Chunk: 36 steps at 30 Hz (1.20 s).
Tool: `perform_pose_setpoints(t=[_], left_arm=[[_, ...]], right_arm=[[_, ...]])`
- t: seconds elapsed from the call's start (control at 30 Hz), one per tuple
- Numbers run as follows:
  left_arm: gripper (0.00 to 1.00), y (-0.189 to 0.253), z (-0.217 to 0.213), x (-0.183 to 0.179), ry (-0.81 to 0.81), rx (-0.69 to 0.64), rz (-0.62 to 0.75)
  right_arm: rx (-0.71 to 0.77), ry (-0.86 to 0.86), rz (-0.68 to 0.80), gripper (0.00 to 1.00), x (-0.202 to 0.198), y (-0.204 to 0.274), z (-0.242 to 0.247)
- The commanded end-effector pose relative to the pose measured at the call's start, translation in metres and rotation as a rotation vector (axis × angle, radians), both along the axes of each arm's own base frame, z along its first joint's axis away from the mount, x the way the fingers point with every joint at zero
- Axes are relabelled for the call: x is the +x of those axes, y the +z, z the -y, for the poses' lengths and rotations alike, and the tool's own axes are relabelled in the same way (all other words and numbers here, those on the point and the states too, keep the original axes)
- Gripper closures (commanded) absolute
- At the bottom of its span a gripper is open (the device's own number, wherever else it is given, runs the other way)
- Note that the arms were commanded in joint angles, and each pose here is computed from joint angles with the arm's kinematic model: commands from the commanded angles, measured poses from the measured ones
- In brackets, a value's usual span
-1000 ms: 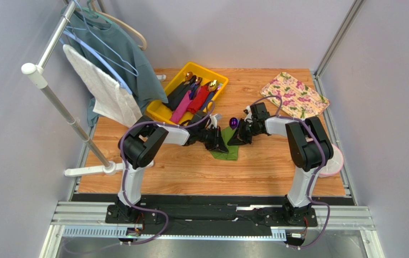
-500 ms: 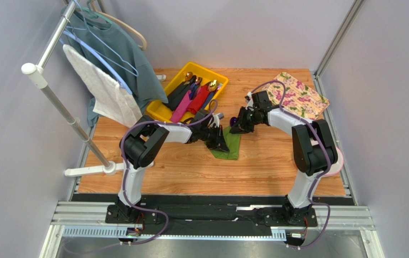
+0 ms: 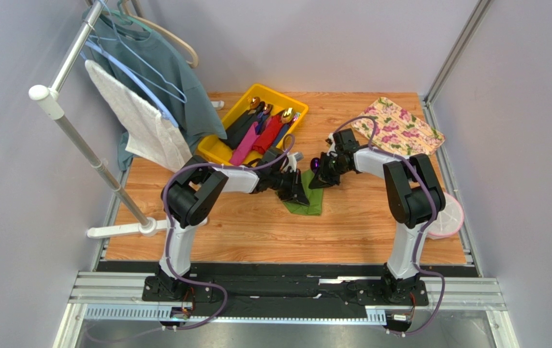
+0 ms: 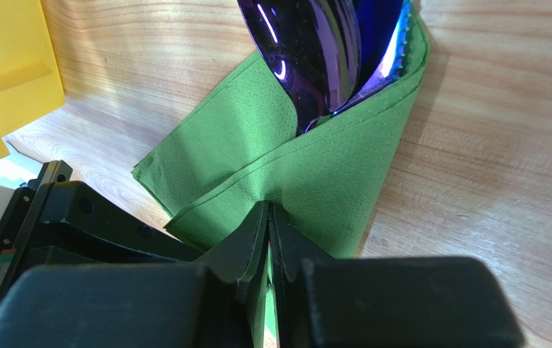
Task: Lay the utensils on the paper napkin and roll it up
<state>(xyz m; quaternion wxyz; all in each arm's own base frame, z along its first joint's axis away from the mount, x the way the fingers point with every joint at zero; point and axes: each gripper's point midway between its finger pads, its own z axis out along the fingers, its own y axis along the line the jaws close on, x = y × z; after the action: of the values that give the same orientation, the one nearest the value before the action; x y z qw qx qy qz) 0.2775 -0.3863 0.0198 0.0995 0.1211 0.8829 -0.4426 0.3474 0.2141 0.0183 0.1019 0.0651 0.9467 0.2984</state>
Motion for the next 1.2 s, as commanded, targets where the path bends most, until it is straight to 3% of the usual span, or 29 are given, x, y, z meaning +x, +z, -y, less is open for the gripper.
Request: perform_pose_setpoints(t=[0.0,0.27,0.63,0.87,0.97,1.17], left_arm=[[0.88,0.005,-0.008,0.005,0.004,0.020,0.072],[0.82,0.057,0.013,0.005,-0.021,-0.105,0.135],[0.88,-0.017,0.002,-0.004,0.018,0.009,-0.003],[0.99,-0.043,-0.008,-0.007,0.044,0.074,-0.048],[1.00,-0.041,-0.007,-0.004,0.045,0.070,-0.039],[1.00,-0.040,-0.007,-0.003,0.043,0.066,-0.034]], right_arm=[[-0.102,0.018,0.022,0.92,0.004,-0.030,0.013],[-0.099,0.037,0.008,0.93,-0.004,-0.038,0.014],[-0.039,0.041,0.034,0.93,0.004,-0.019,0.004],[0.217,0.076,0.093,0.76,0.003,0.059,-0.017],[0.281,0.066,0.098,0.75,-0.014,0.079,-0.013],[0.333,0.075,-0.029,0.83,-0.067,0.059,-0.008]])
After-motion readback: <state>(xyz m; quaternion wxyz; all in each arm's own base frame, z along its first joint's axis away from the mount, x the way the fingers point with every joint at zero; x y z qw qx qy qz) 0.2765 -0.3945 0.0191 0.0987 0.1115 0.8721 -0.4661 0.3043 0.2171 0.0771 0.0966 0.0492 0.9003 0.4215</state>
